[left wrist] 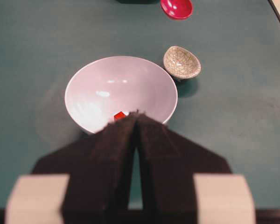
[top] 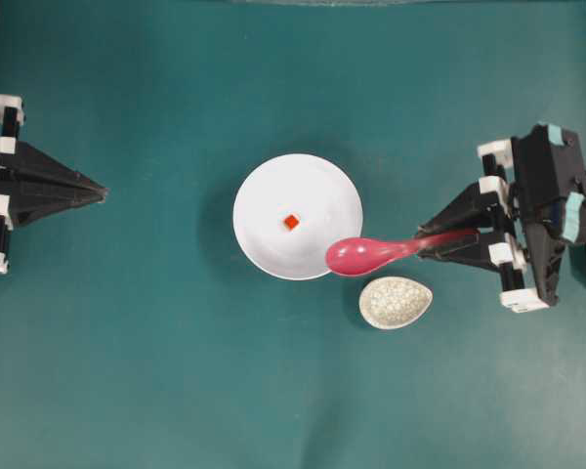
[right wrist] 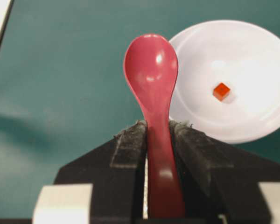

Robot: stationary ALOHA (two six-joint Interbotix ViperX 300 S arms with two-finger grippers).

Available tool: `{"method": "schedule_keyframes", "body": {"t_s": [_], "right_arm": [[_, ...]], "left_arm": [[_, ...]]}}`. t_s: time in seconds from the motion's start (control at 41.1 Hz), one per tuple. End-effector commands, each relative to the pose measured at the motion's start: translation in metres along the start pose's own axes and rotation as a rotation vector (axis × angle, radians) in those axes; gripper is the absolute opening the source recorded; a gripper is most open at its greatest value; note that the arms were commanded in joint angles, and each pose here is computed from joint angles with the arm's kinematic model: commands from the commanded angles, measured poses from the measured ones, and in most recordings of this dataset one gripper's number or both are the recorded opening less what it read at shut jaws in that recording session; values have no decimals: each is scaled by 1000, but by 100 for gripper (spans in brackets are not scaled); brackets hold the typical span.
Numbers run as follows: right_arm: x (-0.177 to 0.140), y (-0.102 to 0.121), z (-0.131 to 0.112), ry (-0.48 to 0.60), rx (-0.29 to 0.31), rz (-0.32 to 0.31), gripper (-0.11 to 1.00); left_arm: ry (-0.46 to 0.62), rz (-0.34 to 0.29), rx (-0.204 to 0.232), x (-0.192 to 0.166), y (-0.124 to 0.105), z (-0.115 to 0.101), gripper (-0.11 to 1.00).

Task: Grip the spoon and scoop the red block from the bowl with right arm.
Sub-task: 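Lift the spoon out of the dish and swing it over the white bowl, then lower the spoon bowl into the white bowl beside the red cube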

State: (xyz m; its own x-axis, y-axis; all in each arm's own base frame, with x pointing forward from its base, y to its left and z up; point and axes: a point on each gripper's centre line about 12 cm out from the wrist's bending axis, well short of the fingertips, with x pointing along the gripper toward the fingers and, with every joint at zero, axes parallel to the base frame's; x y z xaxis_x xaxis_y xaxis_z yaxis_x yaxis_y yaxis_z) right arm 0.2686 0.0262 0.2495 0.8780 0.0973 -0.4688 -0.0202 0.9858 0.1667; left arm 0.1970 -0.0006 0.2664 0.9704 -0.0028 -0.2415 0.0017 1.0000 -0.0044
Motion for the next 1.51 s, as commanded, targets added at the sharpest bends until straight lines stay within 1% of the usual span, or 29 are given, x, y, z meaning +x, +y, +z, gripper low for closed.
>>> {"method": "schedule_keyframes", "body": {"t_s": [0.0,0.195,0.268,0.316,0.438,0.511,0.56,0.633,0.706,0.949,1.217,1.484], "right_arm": [[-3,2,16,-16,2,3,25],[-5,2,25,-14,16,0,25],[-6,0,30,-23,51,-7,25],[-6,-4,31,-26,93,-17,25],[-8,-15,32,-10,242,-55,25],[-8,-21,30,18,317,-79,25],[-9,-24,29,39,356,-94,25],[-10,-26,29,68,378,-107,25],[-10,-26,30,88,374,-111,25],[-5,-28,39,146,326,-144,25],[25,-37,39,301,318,-195,25],[60,-44,48,421,269,-244,25]], "left_arm": [[-29,-2,0,0,0,12,0],[-18,-2,0,0,0,10,0],[-20,-3,1,1,-1,11,0],[-18,-1,2,1,0,10,0],[-21,-3,2,0,-1,11,0],[-17,-2,2,1,0,10,0],[-18,-2,2,1,0,10,0],[-20,-1,3,1,0,11,0],[-20,-1,3,1,0,11,0],[-17,-3,2,1,-1,10,0],[-8,-3,2,2,-1,9,0],[20,-1,3,1,0,5,0]]}}
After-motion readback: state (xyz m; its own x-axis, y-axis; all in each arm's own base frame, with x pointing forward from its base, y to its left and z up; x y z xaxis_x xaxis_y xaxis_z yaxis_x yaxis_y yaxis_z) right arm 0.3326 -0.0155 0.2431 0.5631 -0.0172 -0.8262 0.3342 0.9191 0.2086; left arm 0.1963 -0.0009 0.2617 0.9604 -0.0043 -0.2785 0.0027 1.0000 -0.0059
